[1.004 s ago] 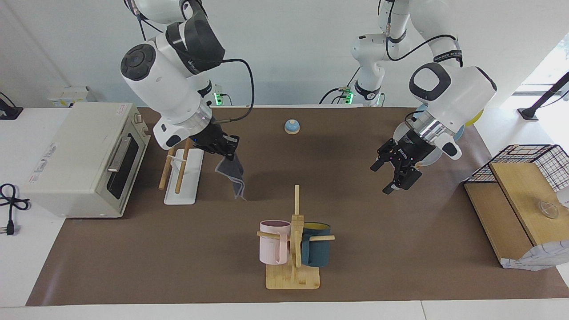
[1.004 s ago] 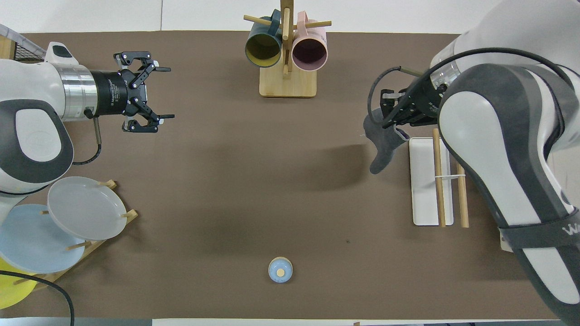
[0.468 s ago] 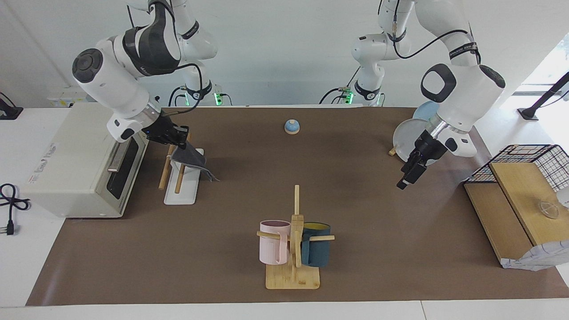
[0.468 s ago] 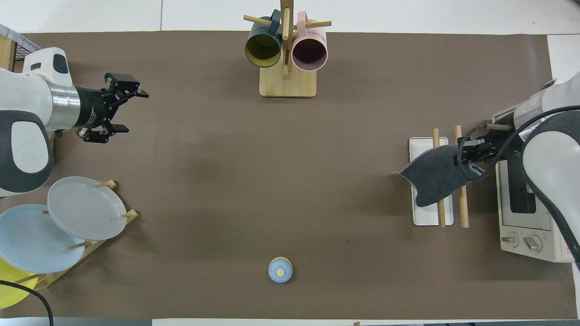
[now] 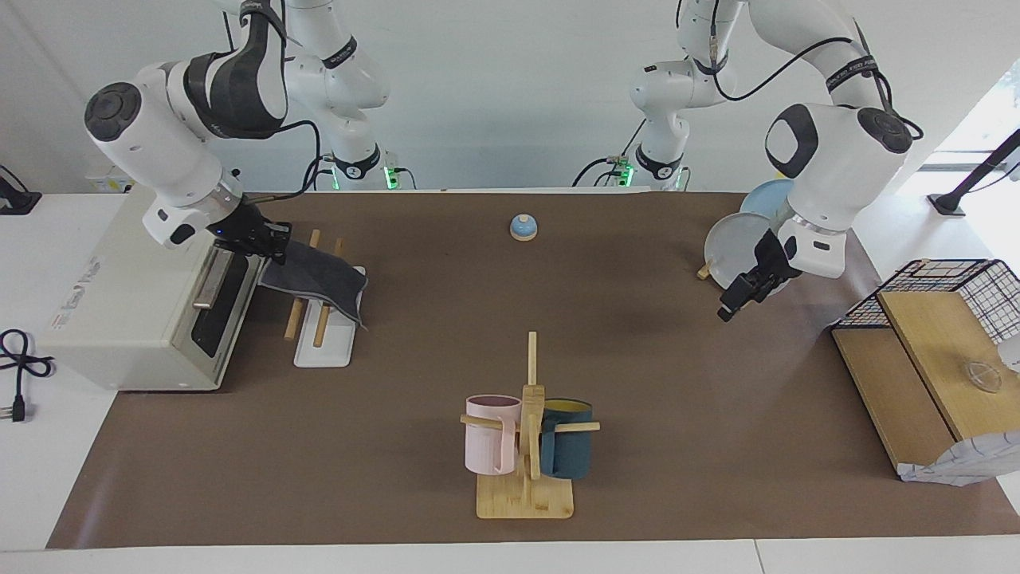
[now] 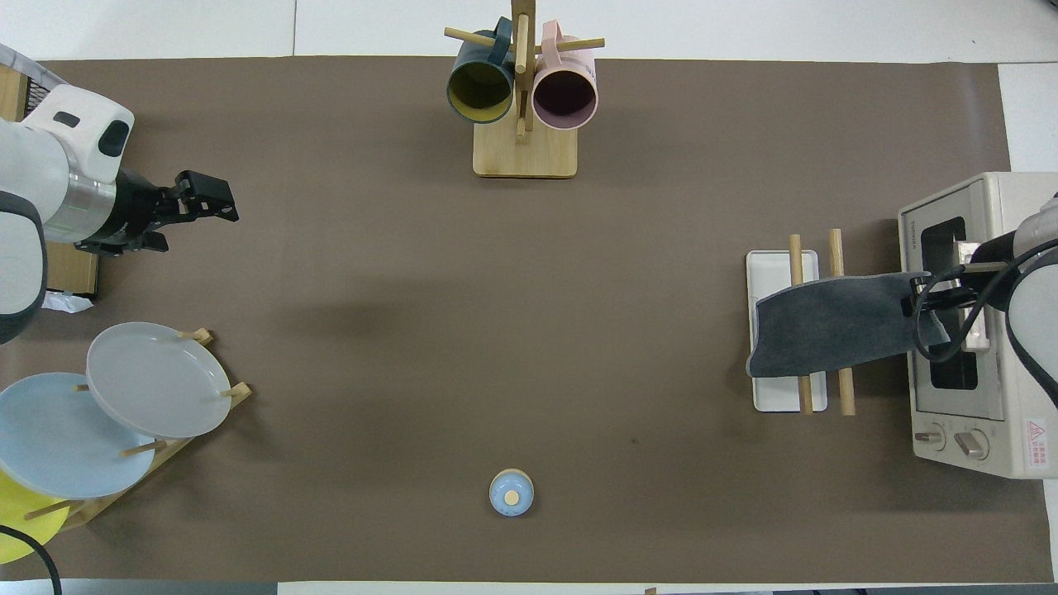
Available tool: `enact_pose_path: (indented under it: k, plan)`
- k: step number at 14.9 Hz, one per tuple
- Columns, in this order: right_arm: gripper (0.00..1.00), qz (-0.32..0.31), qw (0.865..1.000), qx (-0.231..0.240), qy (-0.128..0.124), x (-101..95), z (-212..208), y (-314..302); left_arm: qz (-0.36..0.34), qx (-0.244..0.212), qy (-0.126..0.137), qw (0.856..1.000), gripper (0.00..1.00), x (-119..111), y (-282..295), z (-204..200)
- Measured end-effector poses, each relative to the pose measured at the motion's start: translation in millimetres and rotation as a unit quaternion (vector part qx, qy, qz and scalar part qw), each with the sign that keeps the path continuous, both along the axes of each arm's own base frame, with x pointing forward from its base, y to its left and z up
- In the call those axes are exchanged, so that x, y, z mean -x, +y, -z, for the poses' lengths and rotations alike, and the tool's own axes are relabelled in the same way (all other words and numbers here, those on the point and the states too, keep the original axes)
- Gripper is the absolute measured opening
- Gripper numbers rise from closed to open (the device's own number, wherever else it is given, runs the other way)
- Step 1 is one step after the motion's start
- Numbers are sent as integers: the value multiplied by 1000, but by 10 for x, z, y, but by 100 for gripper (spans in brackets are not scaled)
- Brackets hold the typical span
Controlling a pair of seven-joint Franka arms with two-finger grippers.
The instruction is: Fold towel and hang on rack
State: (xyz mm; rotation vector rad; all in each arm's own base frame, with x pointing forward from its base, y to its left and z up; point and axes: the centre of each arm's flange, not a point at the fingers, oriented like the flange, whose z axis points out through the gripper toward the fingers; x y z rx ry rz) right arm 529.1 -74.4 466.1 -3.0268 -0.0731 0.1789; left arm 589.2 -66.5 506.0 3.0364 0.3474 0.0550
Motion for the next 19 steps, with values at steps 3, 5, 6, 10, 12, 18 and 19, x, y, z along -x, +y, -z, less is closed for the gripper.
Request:
enact_pose_path:
  k: [3, 5, 6, 10, 12, 18, 19]
  plan:
    - [3, -12, 1000, 2, -10, 76, 122, 4, 61, -14, 15, 998, 100, 77, 14, -266]
    - [3, -15, 1000, 4, -16, 95, 106, 17, 77, -20, 16, 997, 100, 145, 20, -426]
    - [3, -15, 1000, 4, -17, 101, 96, 20, 82, -21, 17, 996, 100, 184, 20, -478]
    - [22, -18, 1000, 10, -19, 104, 81, 11, 106, -30, 30, 993, 100, 291, 1, -557]
    - [41, -25, 999, 25, -24, 85, 39, -10, 112, -33, 35, 993, 100, 334, -13, -587]
    - [100, -41, 998, 34, -45, -66, -309, 106, 127, -35, 43, 990, 100, 408, -38, -602]
    - [100, -47, 997, 37, -45, -92, -375, 141, 127, -35, 43, 990, 100, 408, -38, -602]
